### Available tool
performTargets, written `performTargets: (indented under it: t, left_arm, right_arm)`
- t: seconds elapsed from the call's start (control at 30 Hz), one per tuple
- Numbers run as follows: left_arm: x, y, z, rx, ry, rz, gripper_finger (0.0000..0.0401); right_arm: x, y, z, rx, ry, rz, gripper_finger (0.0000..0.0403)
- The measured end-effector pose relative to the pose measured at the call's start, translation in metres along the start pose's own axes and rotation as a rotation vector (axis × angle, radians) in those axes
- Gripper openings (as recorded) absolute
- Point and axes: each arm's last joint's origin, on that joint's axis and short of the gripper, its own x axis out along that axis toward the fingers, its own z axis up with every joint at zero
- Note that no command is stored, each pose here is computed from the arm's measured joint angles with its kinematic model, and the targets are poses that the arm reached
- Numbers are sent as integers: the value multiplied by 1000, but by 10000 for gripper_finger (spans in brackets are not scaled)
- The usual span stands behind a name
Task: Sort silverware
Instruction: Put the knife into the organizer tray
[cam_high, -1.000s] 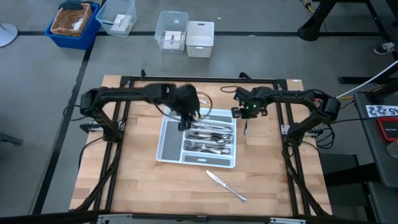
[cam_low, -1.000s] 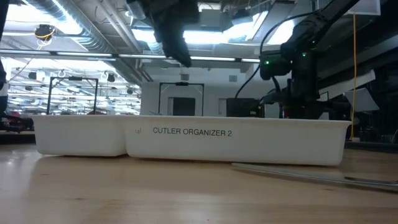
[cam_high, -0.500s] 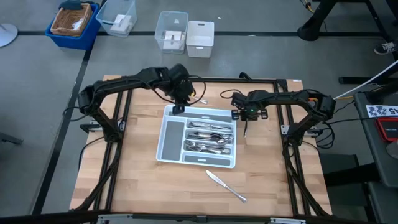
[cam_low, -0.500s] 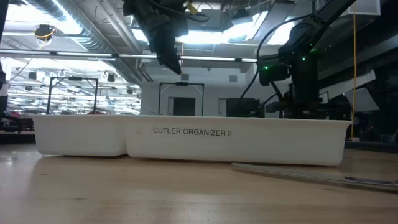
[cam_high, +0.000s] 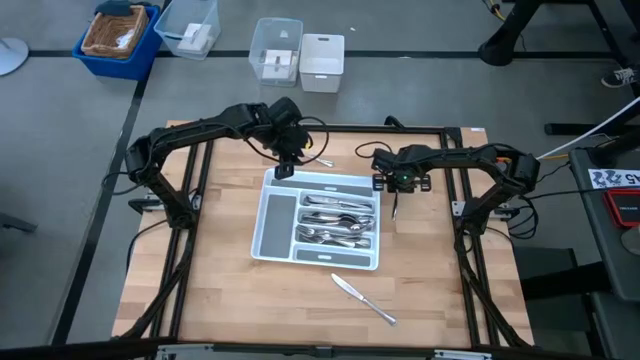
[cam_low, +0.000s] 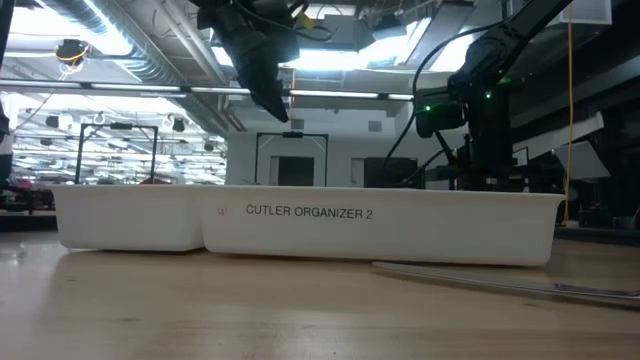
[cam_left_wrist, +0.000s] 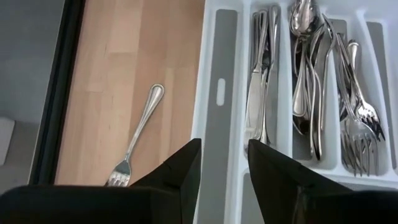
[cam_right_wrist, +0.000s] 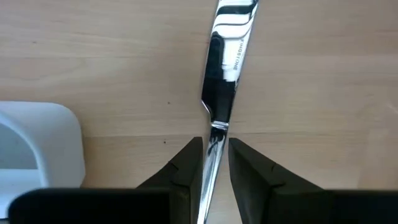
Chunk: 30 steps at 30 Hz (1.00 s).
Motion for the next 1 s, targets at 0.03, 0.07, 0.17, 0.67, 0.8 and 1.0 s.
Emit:
performTargets:
  t: [0.03,0.07,0.17,0.67,0.8,1.0]
  left_arm:
    - [0,0,0,0,1,0,123]
    - [0,0,0,0,1,0,123]
    - [0,0,0,0,1,0,123]
    - [0,0,0,-4,0,0,123]
    - [0,0,0,-19,0,0,123]
    - [-1,3,-1,-30,3,4,123]
  right_arm:
    - [0,0,0,0,1,-2,81]
    - [0,0,0,0,1,-1,81]
    - [6,-3,-2,0,11,9,81]
    - [28,-15,-10,-45,31,29,76]
    - [28,-15,-10,-82,31,29,50]
    - [28,-15,-10,-131,51,39,31]
